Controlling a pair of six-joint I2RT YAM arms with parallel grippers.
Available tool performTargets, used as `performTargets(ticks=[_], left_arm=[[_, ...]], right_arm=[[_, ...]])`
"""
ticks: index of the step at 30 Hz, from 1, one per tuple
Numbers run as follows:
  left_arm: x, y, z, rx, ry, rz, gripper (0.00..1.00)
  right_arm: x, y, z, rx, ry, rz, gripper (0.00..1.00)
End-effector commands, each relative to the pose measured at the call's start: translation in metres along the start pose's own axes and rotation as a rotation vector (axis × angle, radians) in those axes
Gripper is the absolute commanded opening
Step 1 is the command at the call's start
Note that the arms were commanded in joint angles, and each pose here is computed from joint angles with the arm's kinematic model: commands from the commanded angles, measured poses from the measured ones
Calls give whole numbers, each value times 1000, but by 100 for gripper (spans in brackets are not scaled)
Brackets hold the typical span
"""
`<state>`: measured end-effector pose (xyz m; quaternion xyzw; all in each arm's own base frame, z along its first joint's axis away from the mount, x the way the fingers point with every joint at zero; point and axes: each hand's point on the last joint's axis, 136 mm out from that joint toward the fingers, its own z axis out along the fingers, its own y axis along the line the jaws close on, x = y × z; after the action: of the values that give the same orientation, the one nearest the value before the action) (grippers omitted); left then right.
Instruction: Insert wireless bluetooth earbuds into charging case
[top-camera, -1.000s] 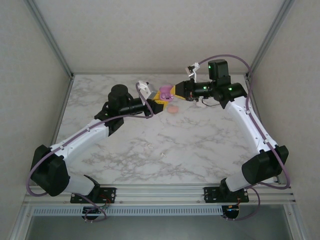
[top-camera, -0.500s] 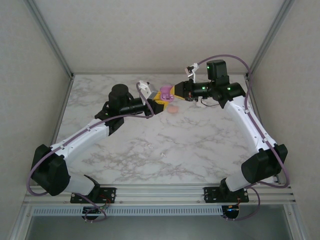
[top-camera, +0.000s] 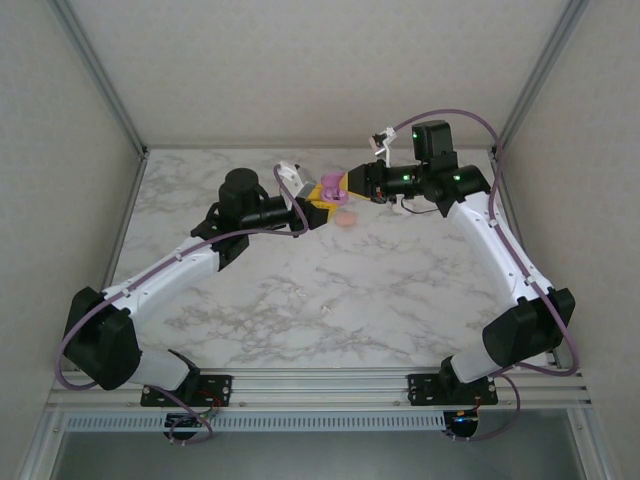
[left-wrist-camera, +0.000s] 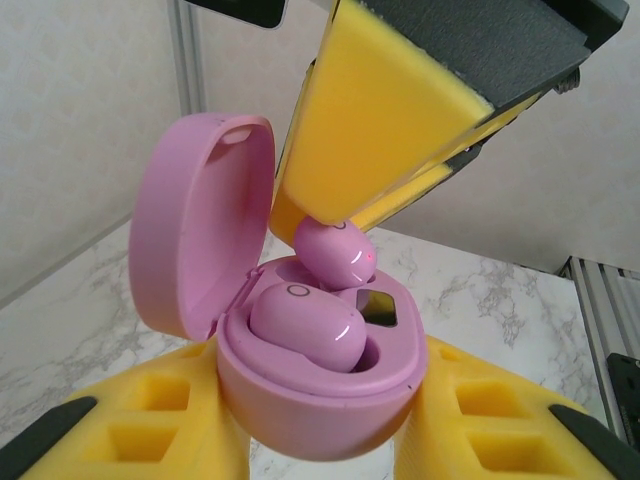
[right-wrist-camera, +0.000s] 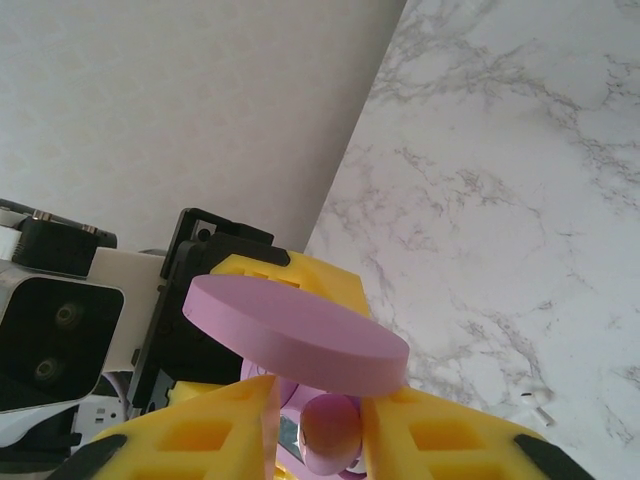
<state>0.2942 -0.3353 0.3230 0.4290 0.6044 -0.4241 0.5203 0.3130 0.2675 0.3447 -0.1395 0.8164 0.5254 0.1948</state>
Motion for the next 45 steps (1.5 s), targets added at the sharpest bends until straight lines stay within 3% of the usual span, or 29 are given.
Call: performTargets(ticks=[1,15,29,37,45], left_arm=[[-30,-11,-1,36,-78,48,22],[-26,-8,-1,17,-64,51,21],[-17,-6,-2,-7,-18,77,21],[-23,-10,-3,-1,-27,91,21],[-28,-8,-3,-16,-40,98,21]], right_arm=[[1,-3,-1,48,-5,-3,29],[-6,11,-17,80,-64,-40,39],[-44,17,-37,147,-270,-12,46],[-52,8,-12,108,-188,72,52],[-31,-4,-4,132,-75,88,55]])
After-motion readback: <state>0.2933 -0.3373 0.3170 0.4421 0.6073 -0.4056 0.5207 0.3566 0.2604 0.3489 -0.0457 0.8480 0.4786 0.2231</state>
